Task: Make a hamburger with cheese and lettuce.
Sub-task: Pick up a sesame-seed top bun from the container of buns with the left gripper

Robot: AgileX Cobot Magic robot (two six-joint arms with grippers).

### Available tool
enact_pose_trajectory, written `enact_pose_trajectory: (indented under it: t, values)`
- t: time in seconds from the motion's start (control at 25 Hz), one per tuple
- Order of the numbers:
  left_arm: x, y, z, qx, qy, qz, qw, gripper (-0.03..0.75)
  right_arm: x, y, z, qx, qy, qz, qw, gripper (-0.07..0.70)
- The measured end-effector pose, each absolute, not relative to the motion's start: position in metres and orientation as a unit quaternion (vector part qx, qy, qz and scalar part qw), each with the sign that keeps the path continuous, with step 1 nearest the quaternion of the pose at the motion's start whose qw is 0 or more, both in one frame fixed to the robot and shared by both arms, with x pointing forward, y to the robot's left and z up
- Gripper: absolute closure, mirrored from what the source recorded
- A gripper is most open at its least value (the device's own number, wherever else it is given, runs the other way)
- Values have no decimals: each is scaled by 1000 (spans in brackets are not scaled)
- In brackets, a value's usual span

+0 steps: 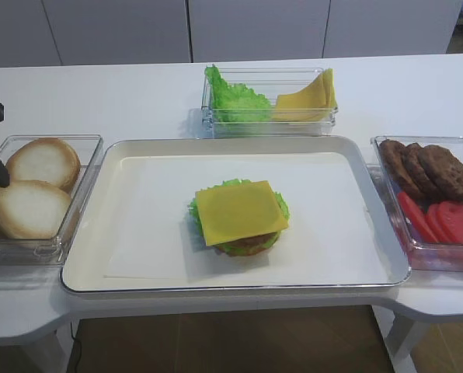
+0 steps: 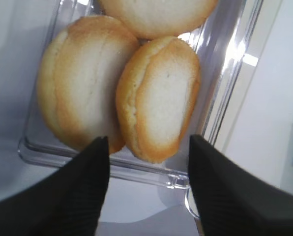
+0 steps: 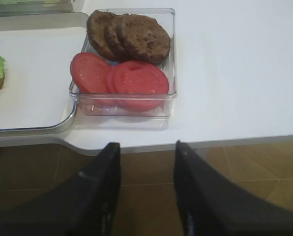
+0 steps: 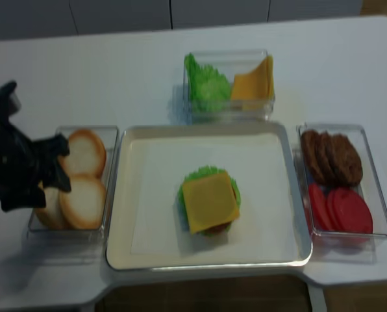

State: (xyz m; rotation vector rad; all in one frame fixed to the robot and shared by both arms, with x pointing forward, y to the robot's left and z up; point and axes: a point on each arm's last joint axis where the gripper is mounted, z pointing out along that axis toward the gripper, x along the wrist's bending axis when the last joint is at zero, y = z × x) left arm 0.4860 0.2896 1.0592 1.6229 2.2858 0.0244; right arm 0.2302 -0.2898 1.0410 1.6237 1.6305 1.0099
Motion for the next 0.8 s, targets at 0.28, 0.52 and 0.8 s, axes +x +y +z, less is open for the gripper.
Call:
enact_pose_trajectory:
  t: [0.28,0.52,0.8]
  values:
    - [496,290,1047,576,802,3,156,329,230,-290,1041,614,617,382,309,357]
    - [500,291,1044,578,801,8,159,329,230,-290,1041,614,617,382,309,357]
    - [506,291,1035,584,798,-1,147,329,230,-290,1041,614,617,382,309,357]
